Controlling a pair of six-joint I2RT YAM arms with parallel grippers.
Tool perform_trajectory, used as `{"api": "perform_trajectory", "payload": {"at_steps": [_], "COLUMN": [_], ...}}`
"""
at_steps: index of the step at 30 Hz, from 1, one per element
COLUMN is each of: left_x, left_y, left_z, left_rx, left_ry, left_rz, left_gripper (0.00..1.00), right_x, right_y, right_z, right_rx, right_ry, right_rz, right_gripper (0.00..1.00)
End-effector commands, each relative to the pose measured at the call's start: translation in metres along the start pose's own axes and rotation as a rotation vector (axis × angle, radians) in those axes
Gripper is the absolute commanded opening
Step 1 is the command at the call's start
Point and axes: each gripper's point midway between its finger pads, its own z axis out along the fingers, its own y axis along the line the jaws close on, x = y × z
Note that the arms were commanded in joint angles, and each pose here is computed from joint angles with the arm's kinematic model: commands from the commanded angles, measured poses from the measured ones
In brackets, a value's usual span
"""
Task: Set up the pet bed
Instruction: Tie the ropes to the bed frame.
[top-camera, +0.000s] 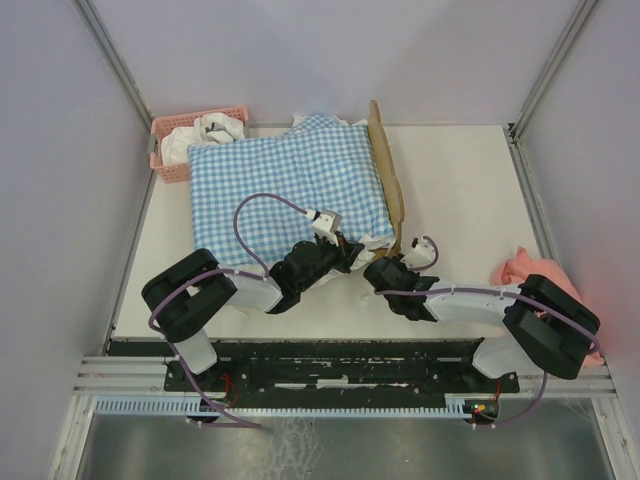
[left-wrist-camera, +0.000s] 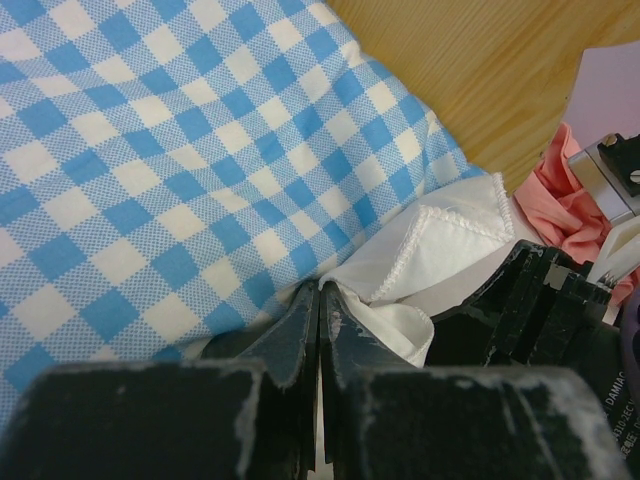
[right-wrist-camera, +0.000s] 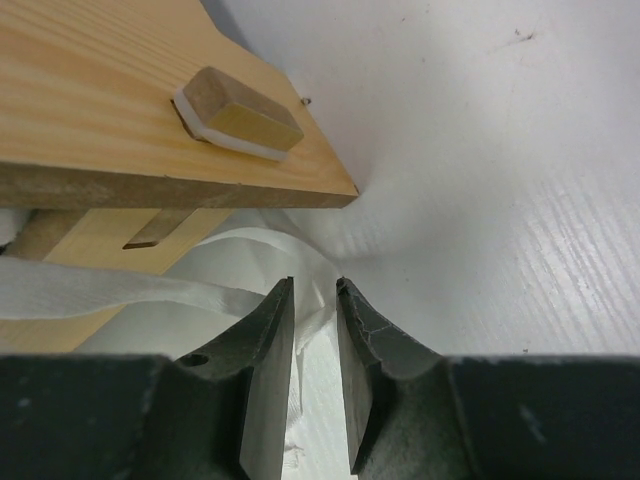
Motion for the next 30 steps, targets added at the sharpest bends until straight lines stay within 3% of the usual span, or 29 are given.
{"api": "perform_trajectory", "payload": {"at_steps": [1,13,19,27,30], "left_x": [0.029,0.028,0.028,0.028,0.026], "left_y": [0.006,0.003,0.004,0.004,0.003], "left_z": [-0.005,-0.004,-0.005,-0.009,-0.011], "left_rx": [-0.011,-0.001,-0.004,-0.001,0.0], "left_ry": [0.083,0.077,0.08,0.086,0.086], "left_rz": [-0.027,-0.039,-0.037,-0.032,-0.027], "left_gripper": [0.03,0.03,0.03,0.03,0.08], "right_x": [0.001,0.014,0.008,-0.041,-0.047], "right_y": [0.006,-0.016,-0.026,-0.015,-0.012], "right_z": [0.003,0.01,0.006,-0.024,-0.033], "right_rx": [-0.012,0.081,0.11,-0.037,-0.083], "right_ry": [-0.002,0.021,0.007,-0.107,-0.112], "right_rz": [0.034,-0.004,-0.056,-0.144,-0.166], "right_gripper": [0.31,0.29,0.03,0.02,0.02]}}
